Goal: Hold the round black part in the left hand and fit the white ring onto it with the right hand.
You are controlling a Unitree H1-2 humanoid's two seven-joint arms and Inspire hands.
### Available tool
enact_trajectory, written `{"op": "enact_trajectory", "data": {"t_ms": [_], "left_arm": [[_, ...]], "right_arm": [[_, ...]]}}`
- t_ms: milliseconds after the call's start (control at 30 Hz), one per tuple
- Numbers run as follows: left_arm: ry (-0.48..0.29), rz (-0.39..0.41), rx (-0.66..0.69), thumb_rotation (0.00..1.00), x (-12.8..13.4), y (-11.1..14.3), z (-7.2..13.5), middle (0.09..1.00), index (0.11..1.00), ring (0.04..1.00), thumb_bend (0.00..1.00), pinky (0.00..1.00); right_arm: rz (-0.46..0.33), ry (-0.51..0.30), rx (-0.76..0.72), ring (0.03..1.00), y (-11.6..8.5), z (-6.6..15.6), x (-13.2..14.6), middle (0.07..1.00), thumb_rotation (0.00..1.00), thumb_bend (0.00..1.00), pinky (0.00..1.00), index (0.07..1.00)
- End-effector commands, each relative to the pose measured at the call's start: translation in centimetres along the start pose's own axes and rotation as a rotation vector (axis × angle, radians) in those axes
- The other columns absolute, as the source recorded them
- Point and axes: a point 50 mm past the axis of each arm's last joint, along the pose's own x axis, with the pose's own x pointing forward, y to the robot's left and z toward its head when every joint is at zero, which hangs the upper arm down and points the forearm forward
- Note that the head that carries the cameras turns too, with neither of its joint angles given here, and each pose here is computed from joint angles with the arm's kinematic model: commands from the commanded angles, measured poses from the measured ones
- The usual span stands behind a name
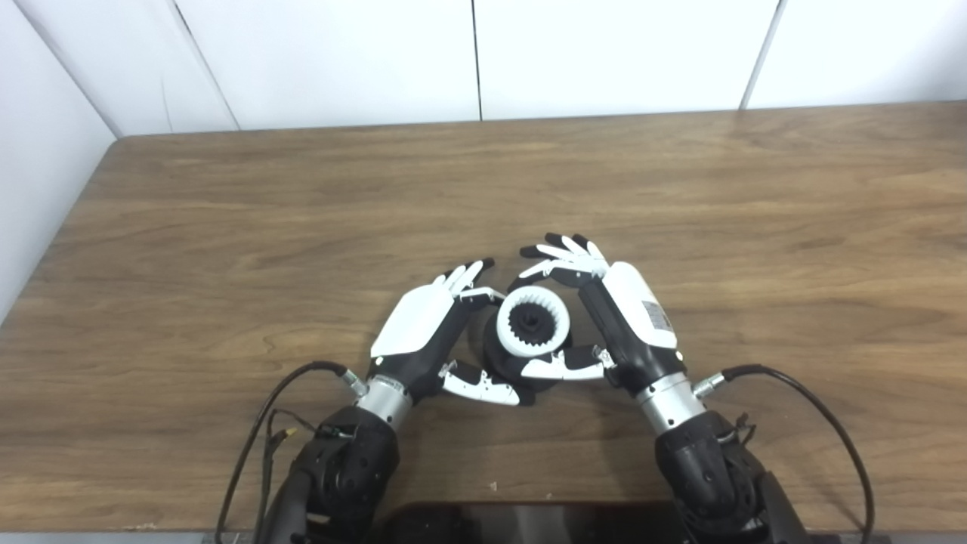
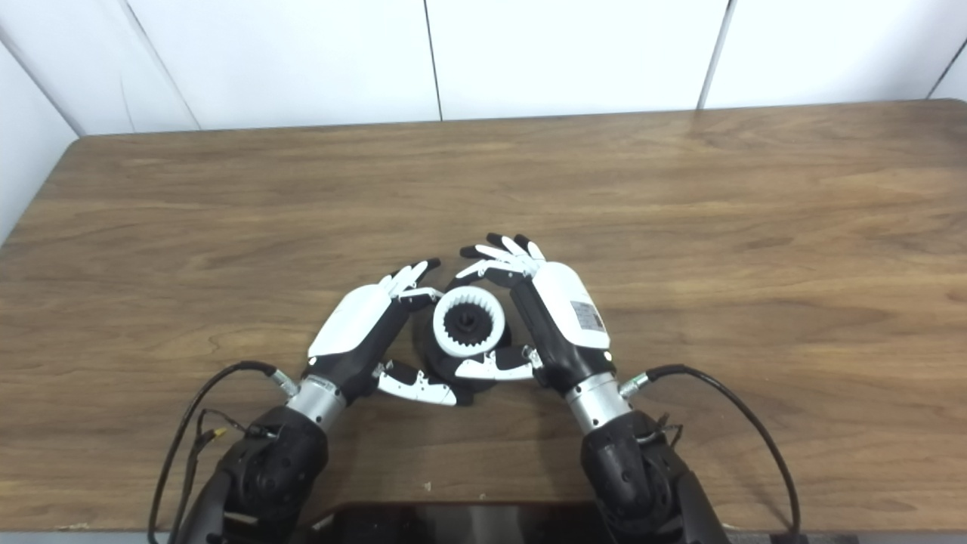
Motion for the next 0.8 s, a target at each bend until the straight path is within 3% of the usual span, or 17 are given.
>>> {"op": "enact_trajectory", "data": {"t_ms": [0, 133, 233, 300, 400, 533, 767], "left_arm": [[-0.072, 0.076, 0.018, 0.35, 0.8, 1.8, 1.6, 1.000, 0.625, 1.000, 0.88, 1.00], [-0.070, 0.076, 0.011, 0.34, 0.8, 1.9, 1.6, 1.000, 0.625, 1.000, 0.88, 1.00], [-0.071, 0.074, 0.008, 0.35, 0.8, 1.9, 1.5, 1.000, 0.626, 1.000, 0.88, 1.00], [-0.071, 0.073, 0.013, 0.35, 0.7, 1.9, 1.5, 1.000, 0.629, 1.000, 0.88, 1.00], [-0.070, 0.077, 0.015, 0.35, 0.7, 1.9, 1.5, 1.000, 0.628, 1.000, 0.88, 1.00], [-0.071, 0.079, 0.010, 0.35, 0.7, 1.9, 1.4, 1.000, 0.625, 1.000, 0.87, 1.00], [-0.065, 0.078, 0.018, 0.35, 0.6, 1.9, 1.4, 1.000, 0.627, 1.000, 0.87, 1.00]], "right_arm": [[-0.017, -0.049, -0.004, 0.934, -0.4, 0.9, 1.0, 0.827, 0.14, 0.52, 1.00, 0.482], [0.000, -0.037, -0.013, 0.936, -0.5, 0.9, 0.9, 0.830, 0.15, 0.52, 1.00, 0.483], [0.080, 0.007, -0.065, 0.960, -0.8, 0.7, 0.7, 0.873, 0.17, 0.51, 0.99, 0.493], [0.149, 0.037, -0.098, 0.992, -1.2, 0.6, 0.6, 0.949, 0.47, 0.86, 0.99, 0.736], [0.203, 0.065, -0.110, 1.000, -2.0, 0.8, 0.4, 0.993, 0.57, 0.98, 1.00, 0.875], [0.246, 0.073, -0.123, 1.000, -2.7, 0.7, 0.1, 1.000, 0.60, 1.00, 0.97, 0.986], [0.271, 0.079, -0.123, 1.000, -2.8, 0.7, 0.2, 1.000, 0.57, 1.00, 0.97, 1.000]]}}
